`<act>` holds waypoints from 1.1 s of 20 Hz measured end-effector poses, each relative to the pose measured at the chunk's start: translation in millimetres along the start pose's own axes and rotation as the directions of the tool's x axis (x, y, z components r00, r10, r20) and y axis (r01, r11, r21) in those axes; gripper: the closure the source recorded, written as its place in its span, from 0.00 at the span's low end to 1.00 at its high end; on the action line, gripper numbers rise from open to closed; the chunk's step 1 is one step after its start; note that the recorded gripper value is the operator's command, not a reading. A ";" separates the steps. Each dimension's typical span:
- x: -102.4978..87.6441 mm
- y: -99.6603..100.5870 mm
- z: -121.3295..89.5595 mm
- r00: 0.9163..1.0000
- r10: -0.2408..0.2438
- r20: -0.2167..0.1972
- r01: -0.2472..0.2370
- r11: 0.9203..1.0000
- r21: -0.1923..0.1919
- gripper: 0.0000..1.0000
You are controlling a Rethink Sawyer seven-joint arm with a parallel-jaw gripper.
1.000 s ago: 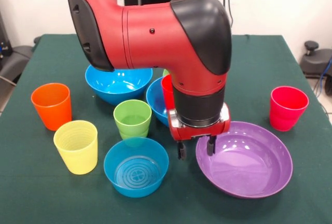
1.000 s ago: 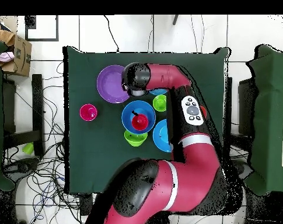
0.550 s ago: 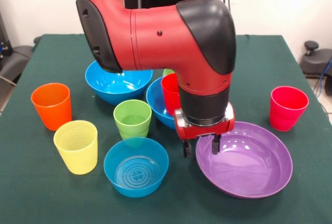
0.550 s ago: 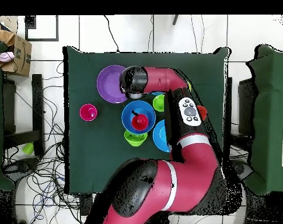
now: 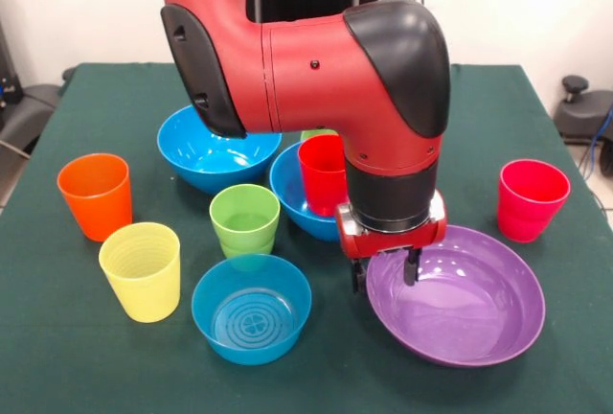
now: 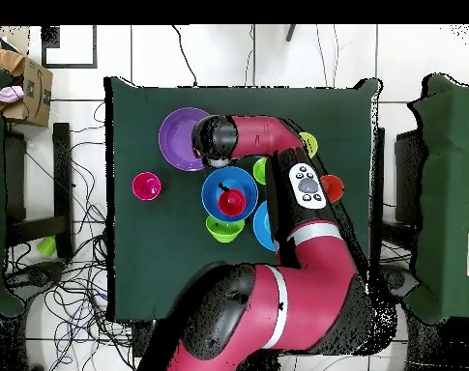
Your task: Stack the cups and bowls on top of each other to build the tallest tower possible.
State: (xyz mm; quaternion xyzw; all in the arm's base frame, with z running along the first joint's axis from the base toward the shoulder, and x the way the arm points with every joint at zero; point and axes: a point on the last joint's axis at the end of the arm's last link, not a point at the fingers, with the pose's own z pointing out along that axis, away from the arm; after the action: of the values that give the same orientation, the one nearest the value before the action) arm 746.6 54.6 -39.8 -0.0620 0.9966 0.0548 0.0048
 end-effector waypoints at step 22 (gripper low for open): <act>3.8 0.8 2.2 1.000 -0.001 -0.008 0.001 1.000 -0.001 1.00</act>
State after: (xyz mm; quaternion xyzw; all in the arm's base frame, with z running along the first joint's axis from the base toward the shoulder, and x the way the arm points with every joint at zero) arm 742.8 55.2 -42.0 -0.0630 0.9965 0.0549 0.0006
